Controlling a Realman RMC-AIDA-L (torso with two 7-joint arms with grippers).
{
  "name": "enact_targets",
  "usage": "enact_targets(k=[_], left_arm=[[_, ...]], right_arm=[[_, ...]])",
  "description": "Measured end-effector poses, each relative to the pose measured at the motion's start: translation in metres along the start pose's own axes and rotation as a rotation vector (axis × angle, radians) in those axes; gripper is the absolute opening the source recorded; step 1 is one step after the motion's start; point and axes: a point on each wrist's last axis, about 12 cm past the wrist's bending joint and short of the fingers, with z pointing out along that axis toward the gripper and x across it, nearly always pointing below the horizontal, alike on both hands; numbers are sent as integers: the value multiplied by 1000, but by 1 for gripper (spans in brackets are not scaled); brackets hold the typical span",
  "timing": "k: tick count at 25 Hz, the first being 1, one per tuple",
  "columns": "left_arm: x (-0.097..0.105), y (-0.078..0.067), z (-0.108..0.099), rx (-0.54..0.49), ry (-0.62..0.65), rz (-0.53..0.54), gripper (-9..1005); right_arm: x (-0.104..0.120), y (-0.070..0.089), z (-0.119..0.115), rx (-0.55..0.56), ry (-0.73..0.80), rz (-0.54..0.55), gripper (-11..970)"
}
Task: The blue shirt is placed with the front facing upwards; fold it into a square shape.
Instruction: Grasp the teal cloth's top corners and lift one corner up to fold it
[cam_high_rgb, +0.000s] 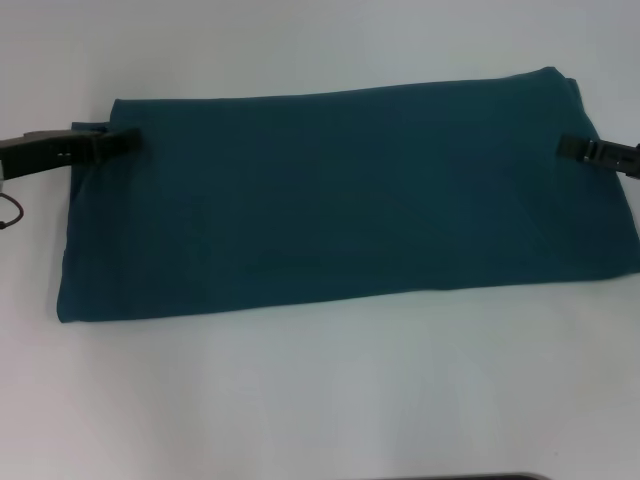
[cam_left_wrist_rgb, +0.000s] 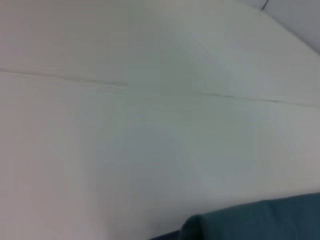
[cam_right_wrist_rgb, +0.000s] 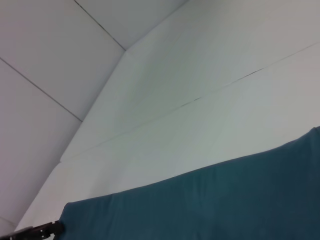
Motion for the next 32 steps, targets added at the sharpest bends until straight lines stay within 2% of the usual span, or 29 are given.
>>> enact_targets(k=[7, 15, 21, 26, 32], left_arm=[[-1, 1, 4, -36, -2, 12, 523], [-11, 2, -9, -50, -66, 16, 522], [-18, -10, -16, 37, -115, 23, 522], [-16, -19, -5, 78, -96, 41, 521], [-11, -16, 10, 18, -79, 39, 522]], right_arm=[[0, 0, 0, 1, -4, 1, 718], [-1, 0, 1, 2, -6, 0, 718], [-2, 0, 2, 3, -8, -4, 718], [-3, -1, 3, 10, -8, -5, 717], [-3, 0, 5, 8, -7, -5, 717]])
